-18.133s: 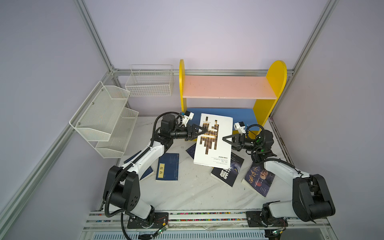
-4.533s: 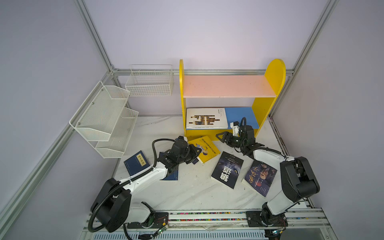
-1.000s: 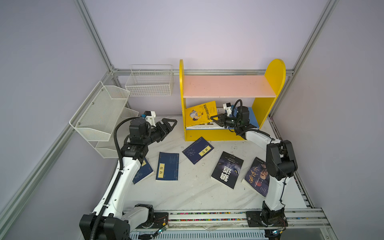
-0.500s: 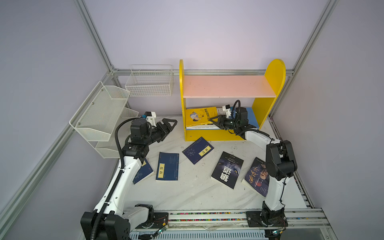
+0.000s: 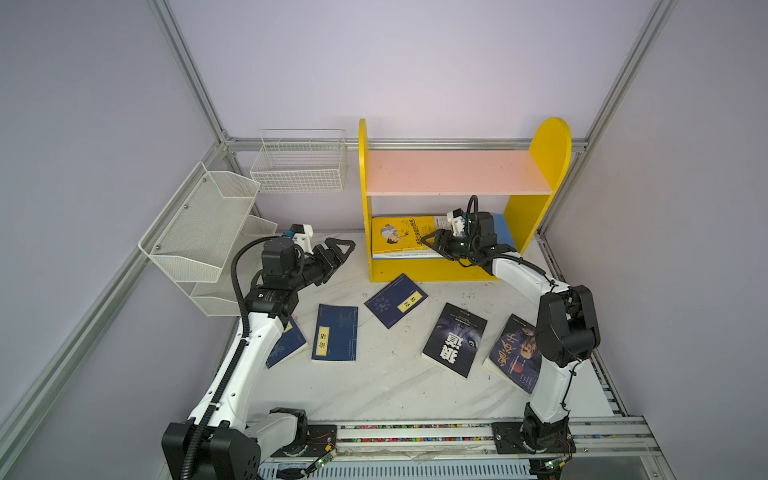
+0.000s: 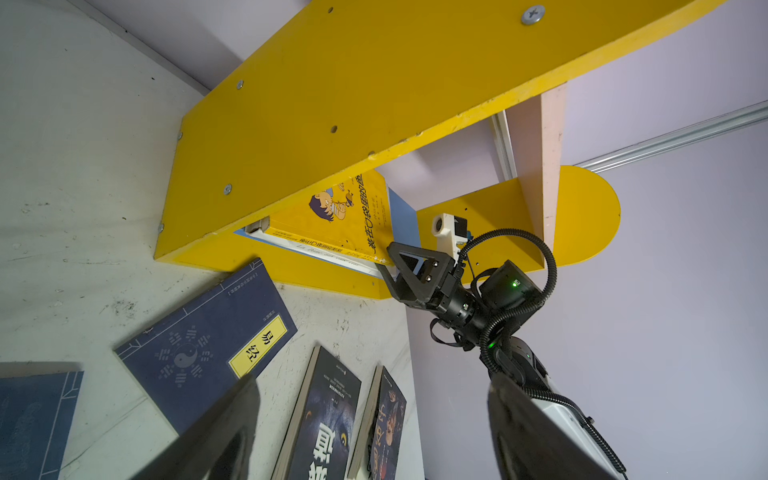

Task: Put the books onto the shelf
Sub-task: 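Lay the yellow book onto the white book with the right gripper, then release the yellow book and move both grippers toward the dark wolf-eye book, then grip the dark wolf-eye book's edges with both grippers from opposite sides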

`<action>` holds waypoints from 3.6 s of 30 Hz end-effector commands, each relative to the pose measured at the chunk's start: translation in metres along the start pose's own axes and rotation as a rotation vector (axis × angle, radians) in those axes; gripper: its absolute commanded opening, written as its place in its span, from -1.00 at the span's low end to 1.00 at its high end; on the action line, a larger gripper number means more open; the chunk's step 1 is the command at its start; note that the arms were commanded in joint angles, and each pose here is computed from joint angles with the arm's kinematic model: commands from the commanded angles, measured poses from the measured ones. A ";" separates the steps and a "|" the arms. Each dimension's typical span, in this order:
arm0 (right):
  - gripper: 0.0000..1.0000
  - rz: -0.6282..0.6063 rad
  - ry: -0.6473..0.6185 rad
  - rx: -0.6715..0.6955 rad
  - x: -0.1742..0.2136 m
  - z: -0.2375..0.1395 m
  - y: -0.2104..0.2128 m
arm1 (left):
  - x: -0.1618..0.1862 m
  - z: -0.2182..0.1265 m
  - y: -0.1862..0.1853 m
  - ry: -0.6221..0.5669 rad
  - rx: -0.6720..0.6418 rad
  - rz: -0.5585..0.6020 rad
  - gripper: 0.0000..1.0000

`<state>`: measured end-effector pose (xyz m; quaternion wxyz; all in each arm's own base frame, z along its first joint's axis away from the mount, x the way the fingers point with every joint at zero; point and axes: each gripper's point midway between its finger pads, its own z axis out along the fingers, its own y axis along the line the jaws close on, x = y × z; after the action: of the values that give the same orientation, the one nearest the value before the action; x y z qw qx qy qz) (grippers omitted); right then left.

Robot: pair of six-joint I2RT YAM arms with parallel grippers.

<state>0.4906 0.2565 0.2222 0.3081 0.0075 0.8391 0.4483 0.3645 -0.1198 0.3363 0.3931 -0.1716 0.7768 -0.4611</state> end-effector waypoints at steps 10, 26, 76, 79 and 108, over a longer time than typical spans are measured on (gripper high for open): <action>0.31 -0.128 -0.128 0.109 -0.021 -0.042 0.020 | 0.011 0.005 0.015 0.034 -0.005 0.000 0.71; -0.12 -0.193 -0.071 0.086 0.001 -0.009 0.044 | 0.024 0.008 0.031 0.079 -0.034 -0.013 0.74; 0.63 0.305 0.140 0.801 0.254 -0.157 -0.169 | 0.320 0.198 0.058 0.863 -0.112 0.230 0.65; 0.59 0.298 0.165 0.745 0.261 -0.146 -0.169 | 0.324 0.201 0.052 0.882 -0.086 0.227 0.57; 0.40 0.226 0.270 0.423 0.276 -0.099 -0.144 | 0.286 0.184 -0.002 0.768 -0.012 0.330 0.32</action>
<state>0.2885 0.1782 0.0412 0.2002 0.1088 0.9229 0.3104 0.3172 -0.3954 0.1017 0.0784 0.1063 0.9146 -0.3821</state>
